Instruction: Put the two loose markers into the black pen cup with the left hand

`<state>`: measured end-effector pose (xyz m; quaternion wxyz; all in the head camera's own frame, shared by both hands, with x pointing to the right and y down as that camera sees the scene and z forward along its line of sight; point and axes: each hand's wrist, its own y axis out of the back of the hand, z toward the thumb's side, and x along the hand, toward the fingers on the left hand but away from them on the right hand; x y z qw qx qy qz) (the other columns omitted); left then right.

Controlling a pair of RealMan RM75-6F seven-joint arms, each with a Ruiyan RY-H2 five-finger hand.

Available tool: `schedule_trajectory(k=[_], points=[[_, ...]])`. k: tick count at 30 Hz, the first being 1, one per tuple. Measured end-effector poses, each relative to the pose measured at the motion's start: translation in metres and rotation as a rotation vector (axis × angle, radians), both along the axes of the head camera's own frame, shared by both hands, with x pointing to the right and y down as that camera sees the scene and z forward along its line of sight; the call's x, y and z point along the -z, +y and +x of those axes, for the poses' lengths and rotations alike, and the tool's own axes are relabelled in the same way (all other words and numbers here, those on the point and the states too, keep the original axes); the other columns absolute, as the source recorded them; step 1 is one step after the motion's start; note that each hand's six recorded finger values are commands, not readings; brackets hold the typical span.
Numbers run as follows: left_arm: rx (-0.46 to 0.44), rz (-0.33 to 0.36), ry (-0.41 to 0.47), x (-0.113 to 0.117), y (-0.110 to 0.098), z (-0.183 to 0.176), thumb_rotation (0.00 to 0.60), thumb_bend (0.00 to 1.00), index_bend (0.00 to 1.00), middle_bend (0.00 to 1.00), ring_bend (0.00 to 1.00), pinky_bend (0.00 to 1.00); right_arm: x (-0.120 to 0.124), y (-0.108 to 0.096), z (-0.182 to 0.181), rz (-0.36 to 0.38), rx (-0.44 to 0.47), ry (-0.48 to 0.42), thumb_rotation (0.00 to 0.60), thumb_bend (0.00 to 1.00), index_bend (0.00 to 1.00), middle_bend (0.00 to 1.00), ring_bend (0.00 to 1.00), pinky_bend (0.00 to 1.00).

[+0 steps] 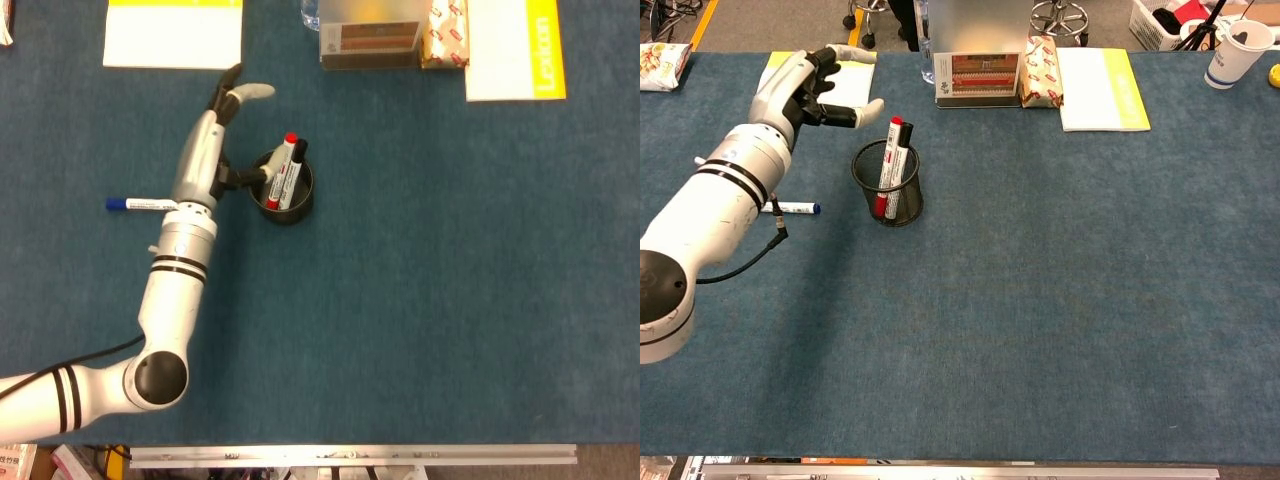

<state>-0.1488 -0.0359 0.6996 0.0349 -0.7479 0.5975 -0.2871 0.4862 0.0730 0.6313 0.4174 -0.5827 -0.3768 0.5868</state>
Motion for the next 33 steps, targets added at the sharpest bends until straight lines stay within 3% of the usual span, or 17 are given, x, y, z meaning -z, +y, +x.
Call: schedule_trajectory(k=[9,12,19,22,33], points=[[-0.002,0.041,-0.092,0.018,-0.007,-0.016,0.600,0.30,0.36,0.00,0.00,0.02,0.000,0.000,0.000,0.002,0.000,0.000,0.600,0.12,0.48,0.39,0.42,0.44],[-0.035,0.051,-0.200,0.019,-0.007,-0.024,0.600,0.30,0.40,0.00,0.00,0.02,0.000,0.000,0.000,0.000,0.001,0.002,0.600,0.12,0.48,0.39,0.42,0.44],[-0.185,0.067,-0.564,0.014,0.000,-0.050,0.600,0.30,0.43,0.00,0.00,0.02,-0.001,0.000,0.000,-0.001,0.000,0.004,0.600,0.12,0.48,0.39,0.42,0.44],[-0.247,0.053,-0.678,0.012,0.003,-0.064,0.600,0.30,0.43,0.00,0.00,0.01,-0.001,0.000,0.000,-0.002,0.000,0.004,0.600,0.12,0.48,0.39,0.42,0.44],[-0.376,-0.022,-0.868,0.002,0.009,-0.087,0.600,0.30,0.43,0.00,0.00,0.01,-0.002,0.001,0.000,-0.004,-0.001,0.006,0.600,0.12,0.48,0.39,0.42,0.44]])
